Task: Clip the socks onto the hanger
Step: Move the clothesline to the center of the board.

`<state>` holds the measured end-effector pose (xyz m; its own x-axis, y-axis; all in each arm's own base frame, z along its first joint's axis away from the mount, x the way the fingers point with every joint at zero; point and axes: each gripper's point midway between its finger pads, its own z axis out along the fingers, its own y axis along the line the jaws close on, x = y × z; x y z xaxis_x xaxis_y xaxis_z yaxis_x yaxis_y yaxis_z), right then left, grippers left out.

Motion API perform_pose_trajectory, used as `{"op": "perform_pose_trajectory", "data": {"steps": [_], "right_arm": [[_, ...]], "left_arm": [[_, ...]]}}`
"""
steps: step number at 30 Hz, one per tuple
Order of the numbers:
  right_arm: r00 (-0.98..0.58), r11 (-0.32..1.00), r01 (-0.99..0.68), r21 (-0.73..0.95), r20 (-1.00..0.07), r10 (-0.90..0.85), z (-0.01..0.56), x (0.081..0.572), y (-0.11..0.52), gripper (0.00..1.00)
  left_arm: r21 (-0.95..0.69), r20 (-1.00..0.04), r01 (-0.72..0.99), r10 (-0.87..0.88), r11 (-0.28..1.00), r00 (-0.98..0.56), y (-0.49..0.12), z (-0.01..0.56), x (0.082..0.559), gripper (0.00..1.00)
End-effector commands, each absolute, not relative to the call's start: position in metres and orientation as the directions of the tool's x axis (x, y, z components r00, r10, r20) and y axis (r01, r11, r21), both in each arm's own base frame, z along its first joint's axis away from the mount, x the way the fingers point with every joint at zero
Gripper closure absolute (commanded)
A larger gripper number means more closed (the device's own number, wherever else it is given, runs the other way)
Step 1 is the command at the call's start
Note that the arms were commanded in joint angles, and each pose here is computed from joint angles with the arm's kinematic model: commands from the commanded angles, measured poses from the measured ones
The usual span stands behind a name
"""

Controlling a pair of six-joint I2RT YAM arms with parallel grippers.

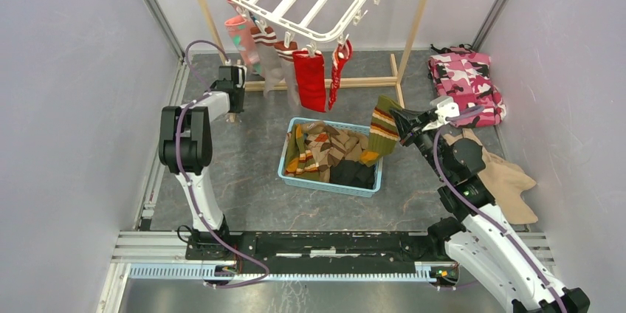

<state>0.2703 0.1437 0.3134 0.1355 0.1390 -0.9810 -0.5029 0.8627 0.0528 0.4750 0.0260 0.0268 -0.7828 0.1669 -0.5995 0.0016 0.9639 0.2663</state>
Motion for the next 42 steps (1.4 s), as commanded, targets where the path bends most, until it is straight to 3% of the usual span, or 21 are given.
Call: {"op": "perform_pose_trajectory", "data": {"steps": [1, 8, 15, 18, 22, 30, 42], "right_arm": [[0.161, 0.863, -0.503, 0.059, -0.974, 0.160, 0.321, 0.272, 0.144, 1.00], [0.155, 0.859, -0.508, 0.066, -0.974, 0.167, 0.319, 0.275, 0.146, 1.00], [0.150, 0.862, -0.504, 0.061, -0.976, 0.157, 0.317, 0.275, 0.146, 1.00], [0.146, 0.861, -0.504, 0.061, -0.977, 0.155, 0.317, 0.276, 0.146, 1.00], [0.139, 0.861, -0.505, 0.059, -0.979, 0.149, 0.315, 0.276, 0.146, 1.00], [0.138, 0.860, -0.509, 0.051, -0.981, 0.139, 0.315, 0.276, 0.147, 1.00], [0.134, 0.844, -0.534, 0.050, -0.981, 0.143, 0.315, 0.273, 0.151, 1.00]], "left_arm": [[0.316, -0.571, 0.029, 0.215, 0.948, -0.792, 0.049, 0.020, 0.489, 0.98], [0.226, -0.581, -0.092, 0.058, 0.970, -0.812, 0.074, 0.030, 0.510, 0.98], [0.117, -0.512, -0.160, -0.078, 0.980, -0.855, 0.077, 0.009, 0.522, 0.97], [0.085, -0.529, -0.194, -0.120, 0.977, -0.840, 0.074, 0.013, 0.529, 0.89], [0.073, -0.590, -0.276, -0.182, 0.958, -0.787, 0.082, 0.038, 0.535, 0.69], [-0.061, -0.721, -0.323, -0.265, 0.945, -0.641, 0.077, 0.105, 0.529, 0.48], [-0.127, -0.744, -0.245, -0.256, 0.961, -0.617, 0.061, 0.132, 0.507, 0.31]]}}
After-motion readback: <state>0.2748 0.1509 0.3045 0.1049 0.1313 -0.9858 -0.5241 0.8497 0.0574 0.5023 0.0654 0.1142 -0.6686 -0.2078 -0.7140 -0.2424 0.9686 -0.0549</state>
